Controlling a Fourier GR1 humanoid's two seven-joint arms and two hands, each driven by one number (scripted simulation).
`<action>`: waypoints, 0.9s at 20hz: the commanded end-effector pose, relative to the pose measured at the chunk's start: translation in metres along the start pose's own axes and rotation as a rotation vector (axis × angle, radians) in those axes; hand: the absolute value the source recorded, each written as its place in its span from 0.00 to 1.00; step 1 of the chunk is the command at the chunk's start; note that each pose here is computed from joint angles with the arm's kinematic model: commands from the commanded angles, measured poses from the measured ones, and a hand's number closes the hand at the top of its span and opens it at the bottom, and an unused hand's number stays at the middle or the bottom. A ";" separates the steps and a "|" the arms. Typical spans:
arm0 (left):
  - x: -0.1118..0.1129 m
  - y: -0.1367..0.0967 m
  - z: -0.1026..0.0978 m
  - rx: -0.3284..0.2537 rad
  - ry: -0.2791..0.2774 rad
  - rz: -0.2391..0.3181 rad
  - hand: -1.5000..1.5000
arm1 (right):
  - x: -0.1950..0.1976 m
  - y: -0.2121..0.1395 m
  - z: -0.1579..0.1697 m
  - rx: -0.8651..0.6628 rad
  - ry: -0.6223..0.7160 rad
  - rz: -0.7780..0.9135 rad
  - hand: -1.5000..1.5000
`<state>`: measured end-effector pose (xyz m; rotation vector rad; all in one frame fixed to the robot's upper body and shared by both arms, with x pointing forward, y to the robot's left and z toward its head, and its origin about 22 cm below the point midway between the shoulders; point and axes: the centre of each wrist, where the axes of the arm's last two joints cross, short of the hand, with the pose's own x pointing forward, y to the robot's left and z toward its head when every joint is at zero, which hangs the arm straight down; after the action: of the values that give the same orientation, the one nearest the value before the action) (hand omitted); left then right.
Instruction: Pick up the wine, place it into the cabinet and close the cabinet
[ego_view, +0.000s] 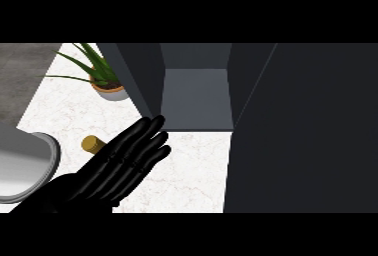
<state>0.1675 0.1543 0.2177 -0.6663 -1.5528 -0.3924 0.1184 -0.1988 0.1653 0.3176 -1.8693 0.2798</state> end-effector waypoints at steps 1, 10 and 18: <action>0.025 -0.010 0.034 0.018 -0.142 -0.056 0.00 | 0.041 0.001 0.023 0.012 -0.061 0.013 0.00; 0.032 0.020 0.030 0.109 -0.112 -0.108 0.00 | 0.050 0.011 0.030 -0.002 -0.070 -0.007 0.00; 0.032 0.045 0.031 0.175 -0.098 -0.171 0.00 | 0.055 0.007 0.028 0.003 -0.079 0.005 0.00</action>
<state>0.1857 0.2057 0.2319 -0.3894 -1.6792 -0.3158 0.1169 -0.1957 0.1681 0.3122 -1.8531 0.2903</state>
